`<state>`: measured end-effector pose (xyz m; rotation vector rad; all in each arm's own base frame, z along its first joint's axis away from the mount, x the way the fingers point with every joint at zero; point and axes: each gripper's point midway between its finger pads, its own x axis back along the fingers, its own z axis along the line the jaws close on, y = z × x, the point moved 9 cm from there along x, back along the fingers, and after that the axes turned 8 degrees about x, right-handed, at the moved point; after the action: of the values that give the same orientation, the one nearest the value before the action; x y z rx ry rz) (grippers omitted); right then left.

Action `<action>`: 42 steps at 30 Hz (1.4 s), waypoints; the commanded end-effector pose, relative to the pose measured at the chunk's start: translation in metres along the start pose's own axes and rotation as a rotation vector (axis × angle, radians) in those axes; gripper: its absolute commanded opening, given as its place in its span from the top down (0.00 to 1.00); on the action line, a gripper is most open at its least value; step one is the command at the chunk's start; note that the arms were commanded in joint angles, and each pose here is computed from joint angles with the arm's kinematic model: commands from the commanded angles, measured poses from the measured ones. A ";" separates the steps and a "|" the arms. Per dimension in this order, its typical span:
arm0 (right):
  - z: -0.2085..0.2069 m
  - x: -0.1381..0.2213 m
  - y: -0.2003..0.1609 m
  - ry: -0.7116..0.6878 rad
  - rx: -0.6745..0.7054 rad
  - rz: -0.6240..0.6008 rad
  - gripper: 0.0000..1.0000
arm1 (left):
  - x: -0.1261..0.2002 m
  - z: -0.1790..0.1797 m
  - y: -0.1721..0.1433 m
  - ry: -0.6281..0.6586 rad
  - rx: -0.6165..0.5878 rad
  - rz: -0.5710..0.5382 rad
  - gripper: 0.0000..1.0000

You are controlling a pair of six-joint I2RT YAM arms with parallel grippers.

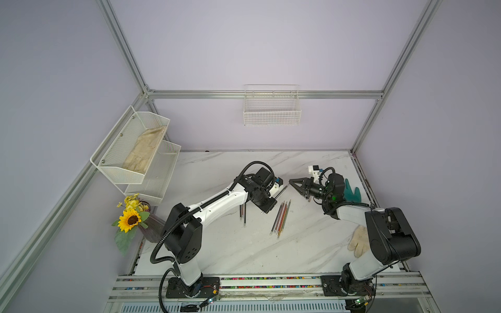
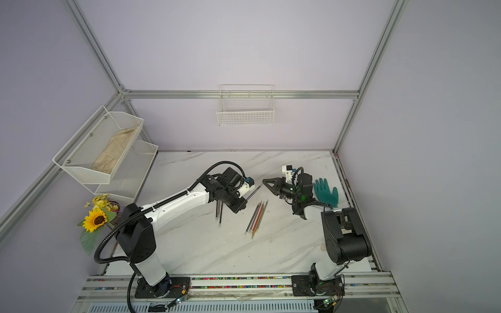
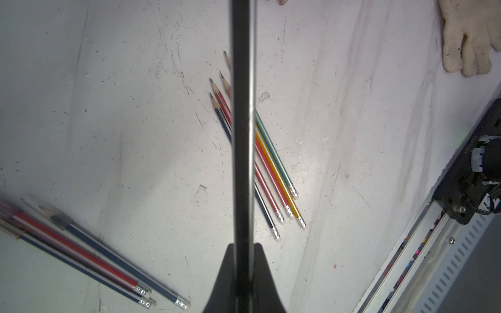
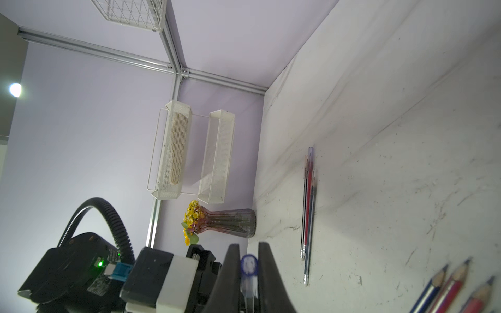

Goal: Remove the protective cover of the pencils
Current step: Remove the protective sleeve from the pencil, then place the protective sleeve at the center of the board.

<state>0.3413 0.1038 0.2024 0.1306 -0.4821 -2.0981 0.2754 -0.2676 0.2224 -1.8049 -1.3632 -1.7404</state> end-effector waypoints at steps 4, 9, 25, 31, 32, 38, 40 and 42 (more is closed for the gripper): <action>-0.015 0.033 0.039 -0.097 0.029 -0.142 0.96 | 0.020 0.003 -0.004 0.032 0.017 0.035 1.00; -0.017 0.040 0.054 -0.129 0.057 -0.153 0.98 | 0.018 0.002 -0.005 0.036 0.012 0.041 1.00; -0.070 0.095 0.017 -0.558 0.042 -0.098 0.95 | 0.014 0.001 -0.005 0.026 0.012 0.057 1.00; -0.099 0.111 0.008 -0.583 -0.033 -0.073 0.95 | 0.014 0.000 -0.006 0.032 0.009 0.063 1.00; -0.104 0.111 0.006 -0.588 -0.043 -0.065 0.95 | 0.014 0.000 -0.006 0.035 0.008 0.064 1.00; -0.123 0.108 0.000 -0.594 -0.090 -0.022 0.95 | 0.011 0.000 -0.006 0.044 0.006 0.073 1.00; -0.129 0.107 0.000 -0.598 -0.101 -0.014 0.94 | 0.010 -0.001 -0.006 0.042 0.004 0.075 1.00; -0.132 0.106 0.001 -0.595 -0.106 -0.010 0.93 | 0.010 -0.001 -0.007 0.043 0.003 0.077 1.00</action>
<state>0.3162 -0.0215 0.0915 -0.6002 -0.7024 -2.1640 0.2637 -0.2541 0.2144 -1.7803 -1.2293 -1.6811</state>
